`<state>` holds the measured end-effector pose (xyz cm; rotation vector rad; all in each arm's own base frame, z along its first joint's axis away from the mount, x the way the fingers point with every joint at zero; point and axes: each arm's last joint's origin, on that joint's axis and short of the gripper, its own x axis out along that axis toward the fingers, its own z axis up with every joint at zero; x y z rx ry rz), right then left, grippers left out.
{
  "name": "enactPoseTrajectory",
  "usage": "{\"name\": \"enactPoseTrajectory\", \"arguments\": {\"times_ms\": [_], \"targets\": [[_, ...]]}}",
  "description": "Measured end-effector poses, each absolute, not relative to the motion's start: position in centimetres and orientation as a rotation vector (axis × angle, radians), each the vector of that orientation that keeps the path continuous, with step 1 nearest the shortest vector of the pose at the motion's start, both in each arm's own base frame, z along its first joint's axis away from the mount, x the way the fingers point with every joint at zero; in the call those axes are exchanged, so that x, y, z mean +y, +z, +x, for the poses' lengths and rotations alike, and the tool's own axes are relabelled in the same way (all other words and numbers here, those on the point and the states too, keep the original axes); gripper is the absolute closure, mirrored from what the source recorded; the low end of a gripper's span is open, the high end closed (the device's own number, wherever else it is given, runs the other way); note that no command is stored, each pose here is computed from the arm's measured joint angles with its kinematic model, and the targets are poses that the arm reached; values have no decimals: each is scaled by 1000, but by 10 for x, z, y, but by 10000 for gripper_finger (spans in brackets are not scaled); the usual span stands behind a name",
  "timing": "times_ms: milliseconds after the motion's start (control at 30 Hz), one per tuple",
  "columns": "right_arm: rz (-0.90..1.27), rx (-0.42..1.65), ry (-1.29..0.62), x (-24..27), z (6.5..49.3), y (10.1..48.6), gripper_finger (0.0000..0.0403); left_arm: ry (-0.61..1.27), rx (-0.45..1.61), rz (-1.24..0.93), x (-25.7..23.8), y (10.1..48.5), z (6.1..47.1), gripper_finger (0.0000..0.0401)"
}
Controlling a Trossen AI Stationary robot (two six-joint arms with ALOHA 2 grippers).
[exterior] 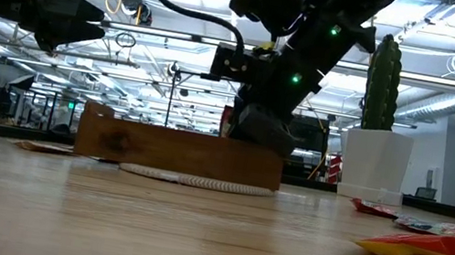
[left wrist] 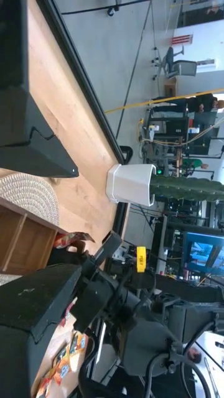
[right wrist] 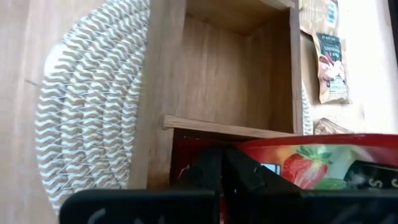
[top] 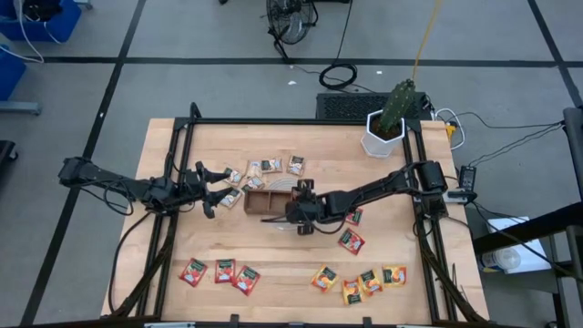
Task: Pick & Place Tea
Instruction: Put the red tea bag into the right section of the wood organizer
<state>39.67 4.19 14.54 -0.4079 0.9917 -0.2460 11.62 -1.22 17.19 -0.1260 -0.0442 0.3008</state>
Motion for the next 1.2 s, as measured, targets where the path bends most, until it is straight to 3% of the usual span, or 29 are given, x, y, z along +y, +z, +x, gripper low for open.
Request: {"name": "enactPoseTrajectory", "arguments": {"times_ms": [333,733,1200], "targets": [[-358,996,-147,45,397,146,385,301,-44,-126,-12,172,116,162],[-340,982,-119,46,397,152,273,301,-44,-126,-12,172,116,162],[-327,907,-128,45,392,179,289,301,-44,-126,-12,172,116,162]]}}
